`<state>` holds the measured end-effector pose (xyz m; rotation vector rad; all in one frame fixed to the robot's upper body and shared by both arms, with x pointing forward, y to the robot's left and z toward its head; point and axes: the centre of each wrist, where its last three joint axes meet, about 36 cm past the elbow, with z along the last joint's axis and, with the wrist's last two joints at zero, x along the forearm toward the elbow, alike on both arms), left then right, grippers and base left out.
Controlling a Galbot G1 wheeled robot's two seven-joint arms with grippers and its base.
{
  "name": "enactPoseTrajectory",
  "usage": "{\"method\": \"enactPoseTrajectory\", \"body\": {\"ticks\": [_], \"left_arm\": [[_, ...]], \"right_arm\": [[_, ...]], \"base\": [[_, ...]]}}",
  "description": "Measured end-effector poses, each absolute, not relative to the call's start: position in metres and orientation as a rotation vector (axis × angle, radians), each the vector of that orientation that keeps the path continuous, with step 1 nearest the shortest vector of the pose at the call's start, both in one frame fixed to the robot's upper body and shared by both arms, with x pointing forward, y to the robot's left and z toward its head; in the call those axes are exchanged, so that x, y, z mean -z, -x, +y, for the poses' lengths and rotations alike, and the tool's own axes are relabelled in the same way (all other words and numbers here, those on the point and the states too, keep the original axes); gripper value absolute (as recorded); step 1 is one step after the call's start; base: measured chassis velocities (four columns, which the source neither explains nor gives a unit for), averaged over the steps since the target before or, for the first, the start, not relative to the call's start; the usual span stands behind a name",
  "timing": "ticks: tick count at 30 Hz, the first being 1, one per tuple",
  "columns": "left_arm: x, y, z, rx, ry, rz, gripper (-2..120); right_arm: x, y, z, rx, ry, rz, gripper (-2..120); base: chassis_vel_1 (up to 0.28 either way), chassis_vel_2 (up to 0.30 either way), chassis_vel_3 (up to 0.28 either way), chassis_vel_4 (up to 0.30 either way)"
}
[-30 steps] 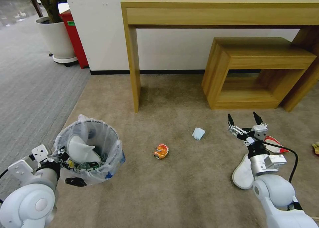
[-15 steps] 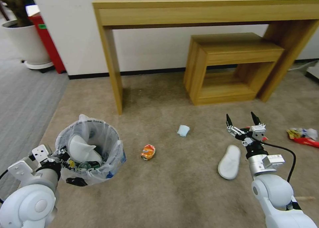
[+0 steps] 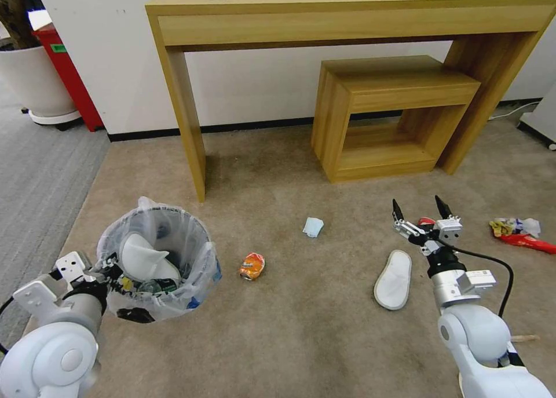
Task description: Pick up the trash bin and place the garbage on the floor into it.
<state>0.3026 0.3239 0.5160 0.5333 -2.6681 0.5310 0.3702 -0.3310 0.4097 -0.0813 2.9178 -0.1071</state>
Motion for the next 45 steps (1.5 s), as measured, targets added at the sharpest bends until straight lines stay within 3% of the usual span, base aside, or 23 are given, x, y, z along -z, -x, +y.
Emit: {"method": "enactPoseTrajectory", "body": {"ticks": [12, 31, 45], "left_arm": [[-0.516, -0.302, 0.324, -0.534, -0.517, -2.672, 1], [-0.517, -0.301, 0.324, -0.524, -0.508, -2.677, 1], [-0.519, -0.299, 0.321, -0.516, -0.508, -2.683, 1]], "right_arm": [[-0.408, -0.370, -0.329, 0.099, 0.088, 2.916, 100], [-0.400, -0.369, -0.321, 0.127, 0.140, 2.958, 100], [-0.382, -0.360, -0.292, 0.074, 0.239, 3.130, 100]], "base": [[-0.103, 0.092, 0.086, -0.108], [-0.239, 0.223, 0.250, -0.221], [0.009, -0.025, -0.014, 0.006]]}}
